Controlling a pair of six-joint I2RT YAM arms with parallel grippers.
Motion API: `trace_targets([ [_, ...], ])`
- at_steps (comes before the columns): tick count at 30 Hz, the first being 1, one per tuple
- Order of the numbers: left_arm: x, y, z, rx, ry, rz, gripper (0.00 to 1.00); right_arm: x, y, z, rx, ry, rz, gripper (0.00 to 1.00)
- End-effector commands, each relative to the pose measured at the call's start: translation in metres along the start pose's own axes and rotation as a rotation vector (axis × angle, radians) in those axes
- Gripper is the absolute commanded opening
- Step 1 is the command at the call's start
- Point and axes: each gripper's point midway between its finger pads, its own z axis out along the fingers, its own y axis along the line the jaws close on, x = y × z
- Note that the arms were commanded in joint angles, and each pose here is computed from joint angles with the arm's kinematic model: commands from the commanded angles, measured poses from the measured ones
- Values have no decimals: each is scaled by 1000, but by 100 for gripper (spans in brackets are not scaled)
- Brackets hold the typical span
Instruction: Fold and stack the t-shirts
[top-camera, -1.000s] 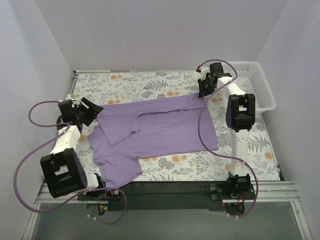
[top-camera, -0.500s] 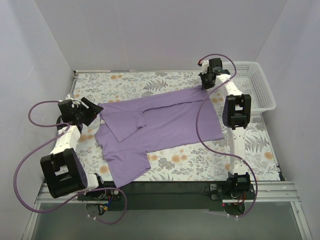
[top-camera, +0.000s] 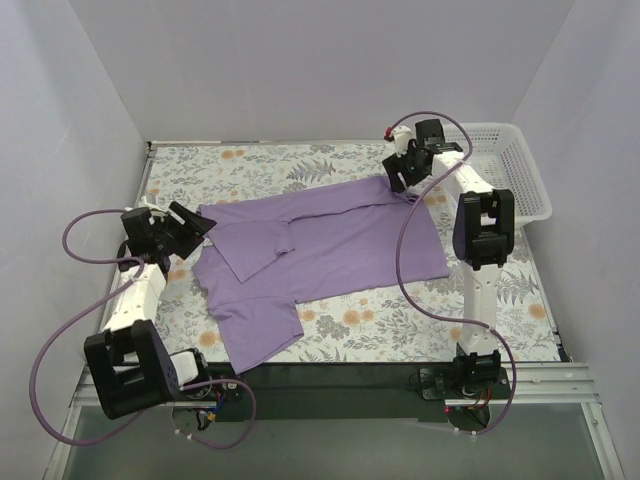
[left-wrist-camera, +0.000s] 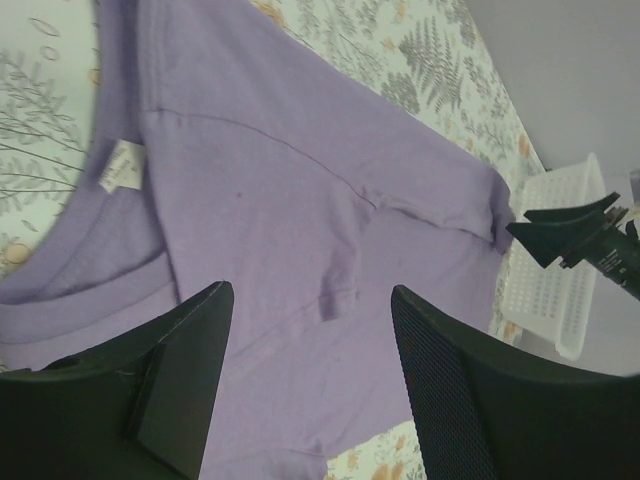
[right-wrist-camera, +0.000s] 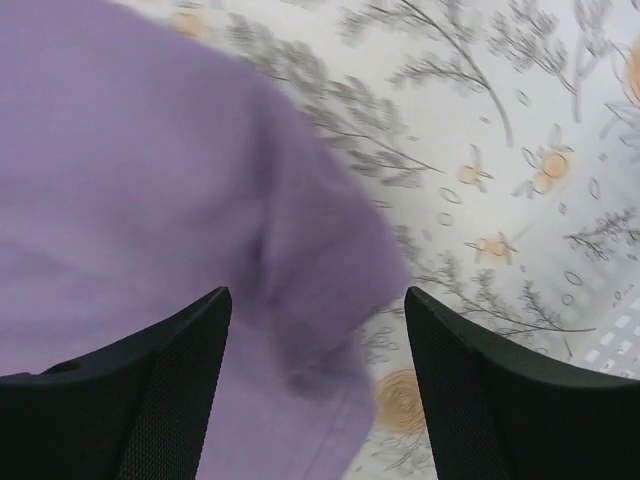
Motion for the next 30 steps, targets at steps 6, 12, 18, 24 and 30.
trace_targets([
  [6, 10, -44, -48, 34, -62, 143, 63, -38, 162, -103, -373, -123, -418, 80],
  [12, -10, -67, -86, 50, -191, 213, 89, 94, 371, -199, -1045, -240, -1009, 78],
  [18, 8, -67, -89, 55, -123, 70, 95, 125, 462, -218, -995, -297, -1285, 73],
  [24, -1, -71, -111, -1, -171, 92, 88, 117, 497, -183, -902, -243, -1300, 70],
  [30, 1, -70, -108, -2, -155, 97, 85, 127, 532, -156, -861, -211, -1375, 65],
])
